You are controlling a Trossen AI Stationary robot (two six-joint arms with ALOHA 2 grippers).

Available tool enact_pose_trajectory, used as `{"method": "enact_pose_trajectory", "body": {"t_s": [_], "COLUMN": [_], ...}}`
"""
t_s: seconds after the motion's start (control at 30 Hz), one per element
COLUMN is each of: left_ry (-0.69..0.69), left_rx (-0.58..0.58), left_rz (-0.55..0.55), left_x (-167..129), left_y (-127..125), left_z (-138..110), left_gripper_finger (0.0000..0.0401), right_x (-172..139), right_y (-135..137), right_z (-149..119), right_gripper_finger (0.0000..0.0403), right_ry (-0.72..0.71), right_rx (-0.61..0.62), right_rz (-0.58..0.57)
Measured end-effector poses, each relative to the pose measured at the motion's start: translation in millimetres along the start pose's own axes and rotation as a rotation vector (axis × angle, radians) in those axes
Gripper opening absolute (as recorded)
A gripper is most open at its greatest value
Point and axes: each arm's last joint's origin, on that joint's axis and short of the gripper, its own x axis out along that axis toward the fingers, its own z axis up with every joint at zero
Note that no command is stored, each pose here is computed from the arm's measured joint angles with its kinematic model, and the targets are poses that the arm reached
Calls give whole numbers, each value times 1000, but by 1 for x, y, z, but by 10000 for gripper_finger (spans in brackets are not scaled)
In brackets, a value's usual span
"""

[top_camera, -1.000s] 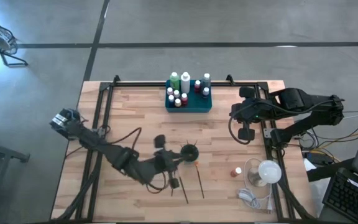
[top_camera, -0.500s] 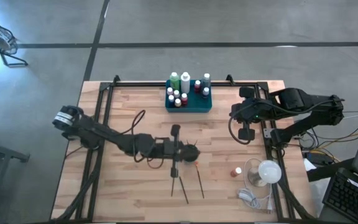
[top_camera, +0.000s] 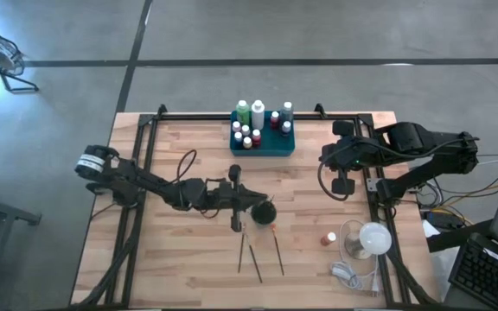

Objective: Pick & Place Paint Supplies
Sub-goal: Put the yellow paint brush into the green cup

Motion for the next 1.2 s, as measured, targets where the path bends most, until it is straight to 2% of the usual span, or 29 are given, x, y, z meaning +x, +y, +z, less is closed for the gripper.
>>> {"method": "enact_pose_trajectory", "body": {"t_s": [0.2, 0.5, 0.73, 1.03, 1.2], "left_ry": [23, 85, 103, 144, 184], "left_rx": [-26, -52, -95, -99, -117], "left_rz": [0, -15, -6, 19, 38], "left_x": [-1, 17, 18, 17, 16], "left_y": [0, -3, -3, 0, 1], "left_z": [-9, -41, -57, -65, -69], "left_gripper_finger": [1, 1, 1, 2, 17], "right_x": [0, 0, 0, 0, 0], "right_y": [0, 0, 0, 0, 0], "right_z": [0, 0, -1, -1, -1], "right_gripper_finger": [8, 8, 8, 8, 8], "right_ry": [0, 3, 6, 7, 7], "right_rx": [0, 21, 18, 17, 17], "right_rz": [0, 0, 1, 1, 1]}}
